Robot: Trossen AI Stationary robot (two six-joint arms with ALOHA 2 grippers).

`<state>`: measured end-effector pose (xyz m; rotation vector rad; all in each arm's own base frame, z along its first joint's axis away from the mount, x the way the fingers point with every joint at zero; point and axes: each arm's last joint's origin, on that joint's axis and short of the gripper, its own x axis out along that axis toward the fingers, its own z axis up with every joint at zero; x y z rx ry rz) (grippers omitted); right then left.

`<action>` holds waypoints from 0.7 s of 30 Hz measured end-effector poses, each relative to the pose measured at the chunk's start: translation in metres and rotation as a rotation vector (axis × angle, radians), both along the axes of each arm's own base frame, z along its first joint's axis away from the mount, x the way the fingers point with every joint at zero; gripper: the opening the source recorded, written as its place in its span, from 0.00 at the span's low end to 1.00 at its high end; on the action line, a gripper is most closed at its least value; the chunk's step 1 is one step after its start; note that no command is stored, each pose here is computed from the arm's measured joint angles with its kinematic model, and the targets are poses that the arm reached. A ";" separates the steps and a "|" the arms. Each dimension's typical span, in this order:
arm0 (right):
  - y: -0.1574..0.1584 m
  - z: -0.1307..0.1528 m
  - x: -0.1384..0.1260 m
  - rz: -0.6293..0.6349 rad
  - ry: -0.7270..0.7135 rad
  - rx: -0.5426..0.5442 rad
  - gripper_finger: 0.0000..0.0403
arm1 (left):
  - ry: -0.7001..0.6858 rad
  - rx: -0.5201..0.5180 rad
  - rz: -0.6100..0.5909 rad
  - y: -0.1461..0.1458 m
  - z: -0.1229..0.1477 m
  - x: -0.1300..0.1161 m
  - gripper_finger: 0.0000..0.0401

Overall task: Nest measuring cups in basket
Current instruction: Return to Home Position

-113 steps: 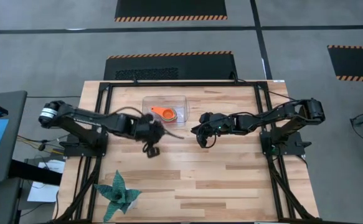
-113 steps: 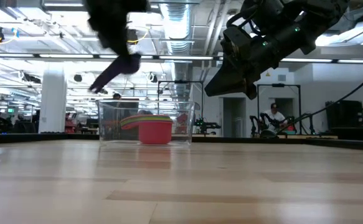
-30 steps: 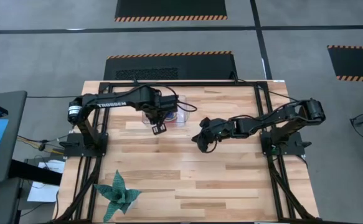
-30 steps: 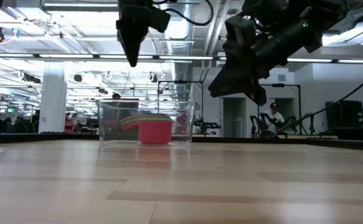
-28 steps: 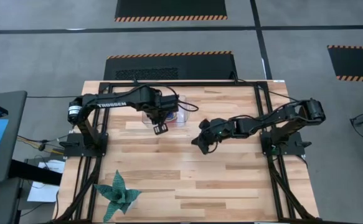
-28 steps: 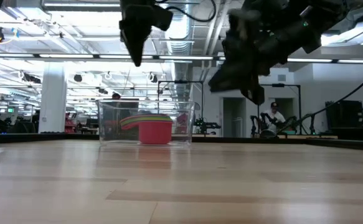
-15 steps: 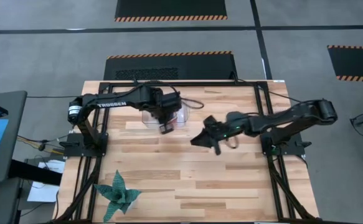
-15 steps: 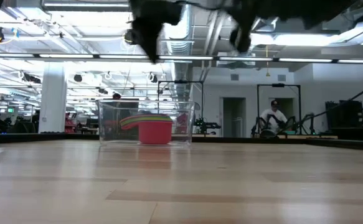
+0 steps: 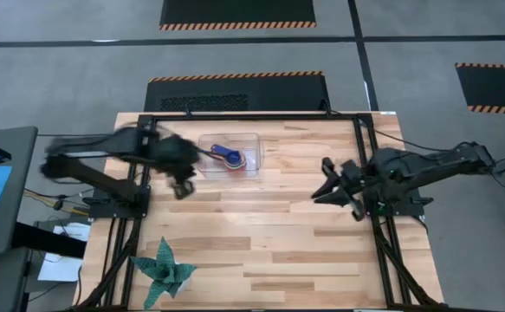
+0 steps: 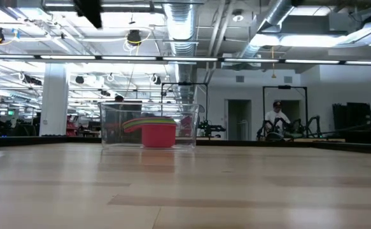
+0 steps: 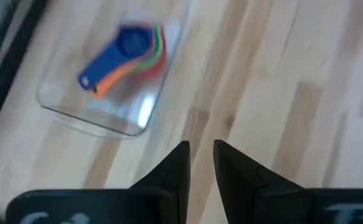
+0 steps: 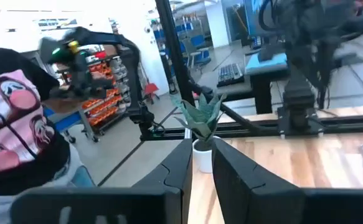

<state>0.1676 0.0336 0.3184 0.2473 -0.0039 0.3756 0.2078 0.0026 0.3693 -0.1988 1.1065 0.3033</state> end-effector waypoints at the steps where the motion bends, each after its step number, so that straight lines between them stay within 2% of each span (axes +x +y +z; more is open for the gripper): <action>1: -0.002 -0.004 -0.007 -0.004 -0.018 -0.013 0.22 | -0.077 -0.004 0.016 -0.003 0.001 -0.017 0.15; 3: -0.004 -0.013 -0.019 -0.008 -0.046 -0.032 0.22 | -0.233 -0.028 -0.006 -0.009 -0.003 -0.048 0.15; 6: -0.008 -0.032 -0.036 -0.016 -0.070 -0.031 0.22 | -0.488 -0.071 -0.068 -0.015 -0.022 -0.083 0.15; 10: -0.010 -0.056 -0.053 -0.020 -0.151 -0.017 0.22 | -0.766 -0.156 -0.083 -0.015 -0.059 -0.114 0.15; 13: -0.012 -0.068 -0.063 -0.016 -0.182 0.011 0.22 | -0.898 -0.190 -0.096 -0.014 -0.087 -0.126 0.15; 17: -0.013 -0.080 -0.072 -0.014 -0.199 0.043 0.22 | -1.077 -0.147 -0.103 -0.012 -0.114 -0.132 0.15; 21: -0.014 -0.086 -0.079 -0.014 -0.240 0.049 0.22 | -1.165 -0.140 -0.112 -0.012 -0.141 -0.128 0.15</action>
